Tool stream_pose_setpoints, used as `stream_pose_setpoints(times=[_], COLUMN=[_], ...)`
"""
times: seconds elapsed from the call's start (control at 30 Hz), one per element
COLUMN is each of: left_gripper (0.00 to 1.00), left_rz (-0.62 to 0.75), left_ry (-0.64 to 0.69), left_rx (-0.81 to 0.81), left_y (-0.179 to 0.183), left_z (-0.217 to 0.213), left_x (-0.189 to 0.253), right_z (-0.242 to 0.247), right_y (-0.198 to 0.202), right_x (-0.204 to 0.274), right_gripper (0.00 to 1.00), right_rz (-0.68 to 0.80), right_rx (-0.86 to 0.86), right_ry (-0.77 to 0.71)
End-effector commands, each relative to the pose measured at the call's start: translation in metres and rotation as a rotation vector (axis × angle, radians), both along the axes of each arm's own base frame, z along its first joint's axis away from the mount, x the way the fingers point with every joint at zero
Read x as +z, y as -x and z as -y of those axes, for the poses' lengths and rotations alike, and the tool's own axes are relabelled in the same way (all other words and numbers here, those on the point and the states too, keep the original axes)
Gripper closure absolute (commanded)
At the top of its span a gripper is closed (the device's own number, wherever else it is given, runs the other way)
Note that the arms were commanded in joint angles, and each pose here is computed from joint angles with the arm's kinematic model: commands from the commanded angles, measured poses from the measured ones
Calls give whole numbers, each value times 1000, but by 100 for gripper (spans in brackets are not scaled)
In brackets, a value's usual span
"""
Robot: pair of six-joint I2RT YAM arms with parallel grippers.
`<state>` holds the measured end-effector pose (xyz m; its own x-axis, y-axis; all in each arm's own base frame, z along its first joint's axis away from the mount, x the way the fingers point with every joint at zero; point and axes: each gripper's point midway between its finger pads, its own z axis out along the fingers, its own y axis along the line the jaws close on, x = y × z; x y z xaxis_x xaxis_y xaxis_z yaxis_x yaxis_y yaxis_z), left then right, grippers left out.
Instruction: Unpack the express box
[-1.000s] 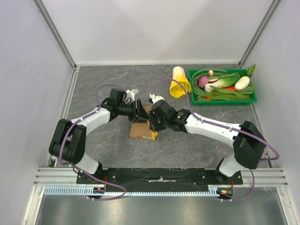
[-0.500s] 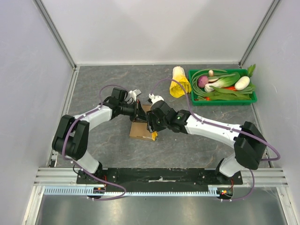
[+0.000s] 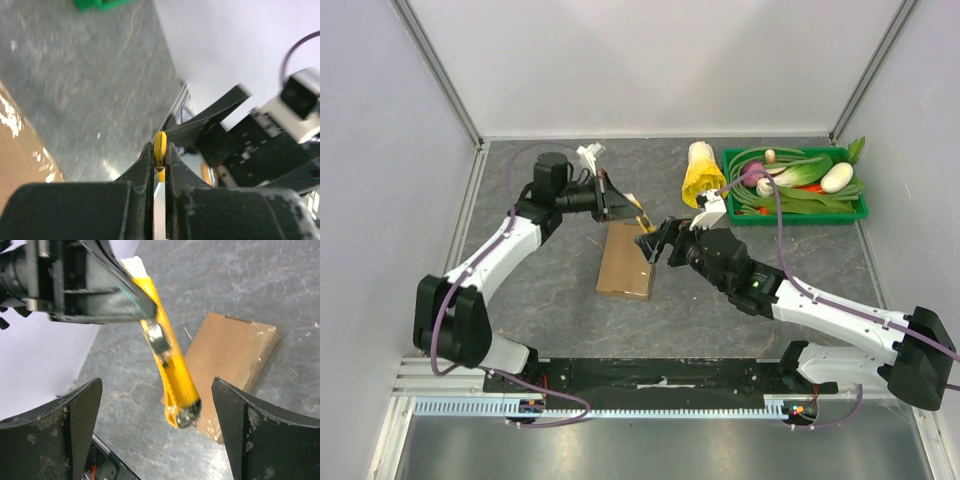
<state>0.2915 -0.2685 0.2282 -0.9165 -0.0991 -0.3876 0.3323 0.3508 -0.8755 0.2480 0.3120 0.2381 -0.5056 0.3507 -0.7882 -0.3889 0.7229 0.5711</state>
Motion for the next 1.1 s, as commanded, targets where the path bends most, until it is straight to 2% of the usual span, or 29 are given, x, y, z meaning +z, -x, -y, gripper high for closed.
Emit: stream_pose_setpoints(times=[0.0, 0.13, 0.17, 0.23, 0.27, 0.43, 0.63, 0.67, 0.8, 1.07], left_gripper=[98, 98, 98, 98, 98, 98, 98, 98, 98, 98], left_rz=[195, 192, 148, 151, 97, 133, 170, 143, 115, 102], left_ry=[195, 326, 350, 400, 426, 540, 601, 617, 690, 711], left_rx=[151, 214, 234, 237, 258, 293, 316, 321, 285, 264], left_y=[-25, -26, -26, -23, -23, -13, -2, -2, 8, 15], left_z=[-1, -3, -4, -5, -6, -12, -12, -12, -9, -5], left_x=[105, 139, 142, 153, 150, 173, 188, 186, 192, 189], right_z=[-1, 3, 6, 8, 9, 11, 13, 13, 14, 4], right_y=[-10, -16, -18, -16, -15, -13, -13, -13, -15, -15], right_x=[70, 102, 108, 132, 140, 174, 192, 194, 199, 210], right_gripper=[2, 2, 2, 2, 2, 2, 21, 24, 28, 39], right_rz=[136, 203, 219, 289, 305, 340, 340, 335, 336, 333], right_rx=[-62, -96, -111, -102, -99, -88, -76, -74, -66, -15], right_ry=[-274, -334, -341, -386, -403, -470, -519, -529, -560, -535])
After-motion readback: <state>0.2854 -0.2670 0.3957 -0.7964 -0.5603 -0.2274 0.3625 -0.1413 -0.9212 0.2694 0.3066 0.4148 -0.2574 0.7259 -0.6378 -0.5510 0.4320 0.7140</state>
